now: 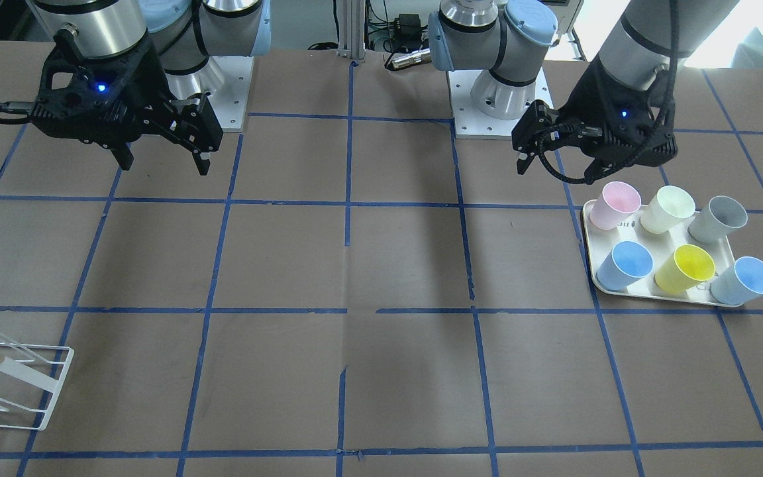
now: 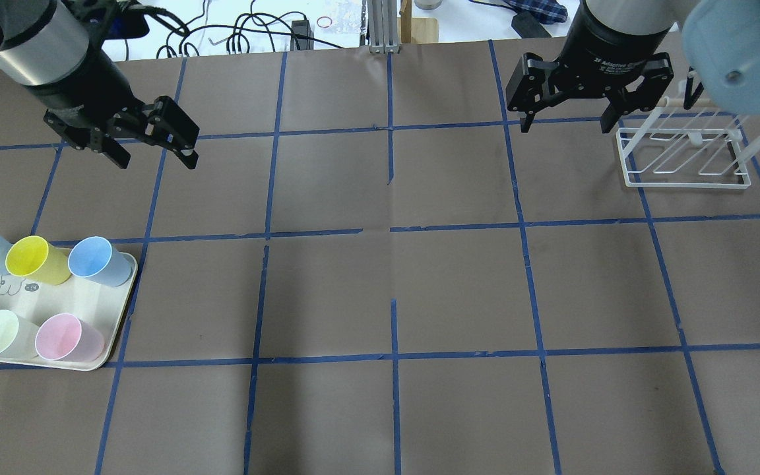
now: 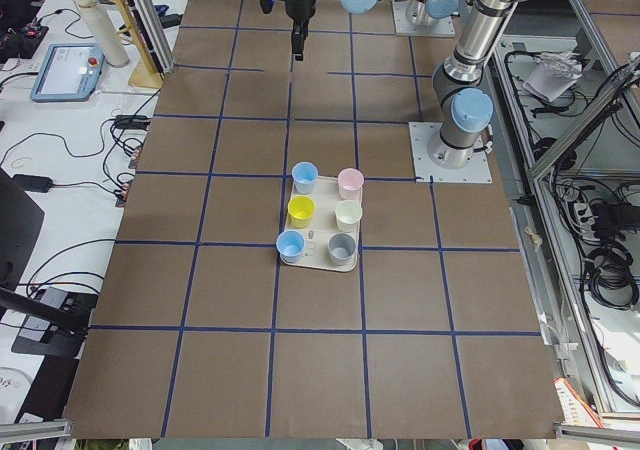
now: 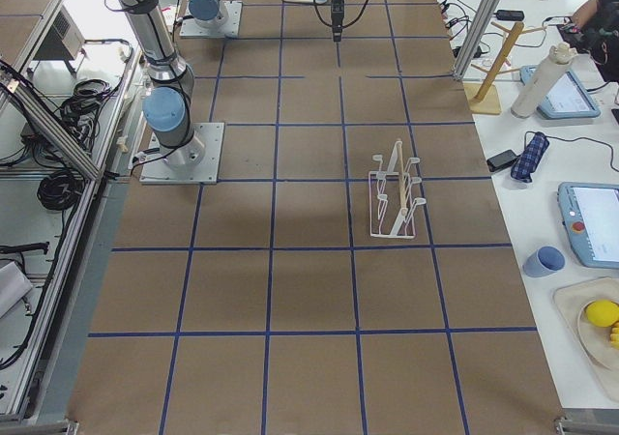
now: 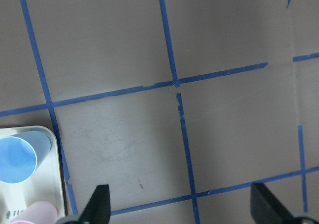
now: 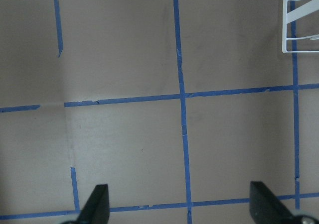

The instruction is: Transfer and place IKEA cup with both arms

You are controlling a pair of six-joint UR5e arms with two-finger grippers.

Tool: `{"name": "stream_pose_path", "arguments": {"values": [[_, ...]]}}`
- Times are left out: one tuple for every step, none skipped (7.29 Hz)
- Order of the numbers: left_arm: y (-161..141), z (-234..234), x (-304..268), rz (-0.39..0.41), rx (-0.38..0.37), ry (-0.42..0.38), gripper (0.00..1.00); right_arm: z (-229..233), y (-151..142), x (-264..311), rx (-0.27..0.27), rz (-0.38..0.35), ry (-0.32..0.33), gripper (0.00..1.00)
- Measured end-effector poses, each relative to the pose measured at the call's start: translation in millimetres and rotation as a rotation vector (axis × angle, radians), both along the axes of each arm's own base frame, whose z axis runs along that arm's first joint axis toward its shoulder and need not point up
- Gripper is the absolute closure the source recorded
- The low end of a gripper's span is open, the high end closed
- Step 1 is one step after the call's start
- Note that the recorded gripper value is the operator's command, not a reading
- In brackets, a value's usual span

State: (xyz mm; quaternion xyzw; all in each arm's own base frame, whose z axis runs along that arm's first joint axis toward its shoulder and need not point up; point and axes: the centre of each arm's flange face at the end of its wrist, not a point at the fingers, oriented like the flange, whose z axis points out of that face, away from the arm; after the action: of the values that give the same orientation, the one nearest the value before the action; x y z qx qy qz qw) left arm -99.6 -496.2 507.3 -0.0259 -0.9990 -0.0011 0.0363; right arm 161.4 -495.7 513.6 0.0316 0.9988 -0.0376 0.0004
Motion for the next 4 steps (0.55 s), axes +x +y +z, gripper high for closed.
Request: {"name": "stream_pose_path", "arguments": {"values": [[2.1, 12.6, -8.4, 0.072, 0.016, -0.004, 0.00, -0.1, 0.1, 0.0, 0.001, 0.000, 0.000, 0.00], [1.9, 16.6, -12.1, 0.112, 0.020, -0.006, 0.00, -0.1, 0.1, 0.1, 0.001, 0.000, -0.002, 0.00], [0.3, 19.6, -13.3, 0.120, 0.010, -0.007, 0.00, -0.2, 0.0, 0.3, 0.001, 0.000, -0.003, 0.00], [-0.3, 21.2, -13.8, 0.112, -0.003, -0.009, 0.00, -0.6, 0.0, 0.4, 0.002, 0.000, -0.004, 0.00]]}}
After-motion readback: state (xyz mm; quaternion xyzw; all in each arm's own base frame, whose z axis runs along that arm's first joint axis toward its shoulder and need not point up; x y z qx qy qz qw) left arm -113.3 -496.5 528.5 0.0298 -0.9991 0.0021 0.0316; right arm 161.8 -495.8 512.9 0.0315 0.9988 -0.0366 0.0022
